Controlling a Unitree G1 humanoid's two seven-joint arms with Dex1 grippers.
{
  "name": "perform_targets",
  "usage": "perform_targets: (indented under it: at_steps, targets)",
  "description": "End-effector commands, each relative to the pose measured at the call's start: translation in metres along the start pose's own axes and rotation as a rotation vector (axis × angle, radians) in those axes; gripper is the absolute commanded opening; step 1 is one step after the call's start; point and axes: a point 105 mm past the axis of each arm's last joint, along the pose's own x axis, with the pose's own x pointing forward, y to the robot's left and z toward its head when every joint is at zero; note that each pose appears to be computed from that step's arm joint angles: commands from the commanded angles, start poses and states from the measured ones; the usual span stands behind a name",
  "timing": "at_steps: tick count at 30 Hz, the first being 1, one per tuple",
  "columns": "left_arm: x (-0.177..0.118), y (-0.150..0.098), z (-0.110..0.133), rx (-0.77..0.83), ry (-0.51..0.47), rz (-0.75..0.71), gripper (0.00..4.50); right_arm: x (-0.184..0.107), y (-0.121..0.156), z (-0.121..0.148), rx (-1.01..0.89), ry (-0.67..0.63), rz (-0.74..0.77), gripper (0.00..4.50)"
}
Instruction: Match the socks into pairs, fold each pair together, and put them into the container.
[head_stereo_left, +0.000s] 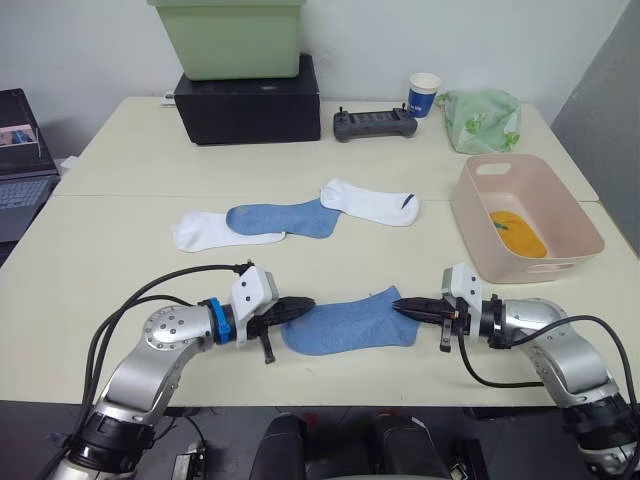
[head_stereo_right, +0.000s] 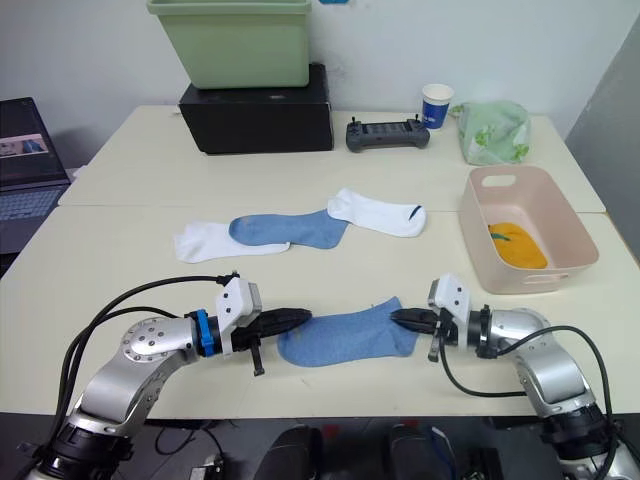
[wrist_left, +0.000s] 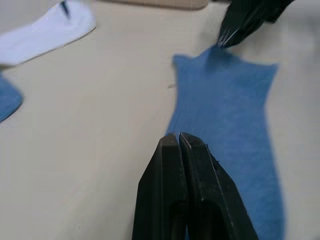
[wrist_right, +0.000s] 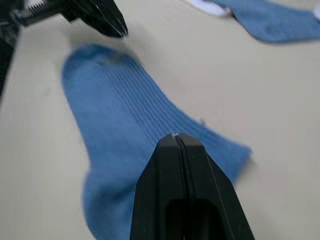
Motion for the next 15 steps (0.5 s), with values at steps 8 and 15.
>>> perform_targets:
  at_steps: [8,15]
  targets:
    - [-0.013,-0.013,-0.051,-0.062,0.204,-0.014,0.05,-0.015,0.013,-0.052,-0.046,0.249,0.013,0.00]
    - [-0.027,-0.006,-0.045,-0.077,0.173,0.020,0.05,-0.044,0.007,-0.042,-0.015,0.223,-0.021,0.00]
